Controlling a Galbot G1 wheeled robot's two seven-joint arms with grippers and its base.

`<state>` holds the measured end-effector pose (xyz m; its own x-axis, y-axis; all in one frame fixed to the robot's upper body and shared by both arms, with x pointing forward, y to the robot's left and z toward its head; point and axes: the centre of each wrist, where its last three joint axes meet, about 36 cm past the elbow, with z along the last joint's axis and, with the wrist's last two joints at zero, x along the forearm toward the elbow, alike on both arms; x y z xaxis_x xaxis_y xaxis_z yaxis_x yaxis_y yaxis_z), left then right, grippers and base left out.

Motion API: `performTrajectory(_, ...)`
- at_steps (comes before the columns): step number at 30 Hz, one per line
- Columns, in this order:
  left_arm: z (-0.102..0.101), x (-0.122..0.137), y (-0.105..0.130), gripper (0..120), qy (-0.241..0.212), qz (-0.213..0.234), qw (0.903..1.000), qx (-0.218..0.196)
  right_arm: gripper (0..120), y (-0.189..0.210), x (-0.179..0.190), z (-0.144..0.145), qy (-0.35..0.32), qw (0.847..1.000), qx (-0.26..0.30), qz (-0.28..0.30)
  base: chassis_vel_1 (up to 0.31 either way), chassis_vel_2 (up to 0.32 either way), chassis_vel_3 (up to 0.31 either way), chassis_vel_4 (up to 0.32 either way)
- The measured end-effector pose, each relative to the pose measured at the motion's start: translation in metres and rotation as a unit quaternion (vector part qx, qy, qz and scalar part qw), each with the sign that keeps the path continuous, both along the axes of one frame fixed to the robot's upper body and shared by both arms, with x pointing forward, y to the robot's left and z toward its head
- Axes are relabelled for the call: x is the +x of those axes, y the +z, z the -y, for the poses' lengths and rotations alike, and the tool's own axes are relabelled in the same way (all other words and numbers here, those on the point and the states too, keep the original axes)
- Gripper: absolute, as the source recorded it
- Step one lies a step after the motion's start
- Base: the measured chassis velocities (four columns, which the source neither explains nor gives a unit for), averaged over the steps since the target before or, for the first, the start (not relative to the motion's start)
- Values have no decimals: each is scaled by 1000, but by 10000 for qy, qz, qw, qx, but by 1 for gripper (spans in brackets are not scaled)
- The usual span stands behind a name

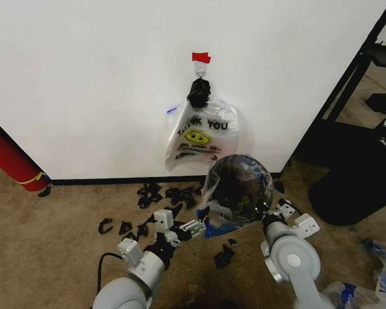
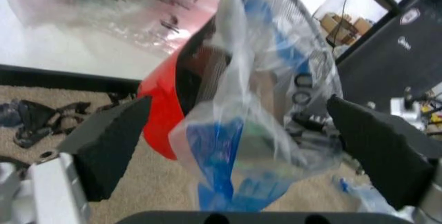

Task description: Pick up the garbage bag from the wall and place it over the trash bin.

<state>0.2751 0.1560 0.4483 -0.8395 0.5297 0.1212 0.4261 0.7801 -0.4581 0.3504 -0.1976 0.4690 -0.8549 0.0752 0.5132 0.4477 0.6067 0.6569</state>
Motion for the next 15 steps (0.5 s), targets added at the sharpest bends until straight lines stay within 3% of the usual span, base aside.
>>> performTrajectory(10,6,5,-12,68,15,-9,10000,90,0,0,-4,-2,18,10000,14,6,0,0,0,0)
performTrajectory(15,4,6,-16,47,47,-36,9999,144,0,1,-6,-5,43,10000,37,22,0,0,0,0)
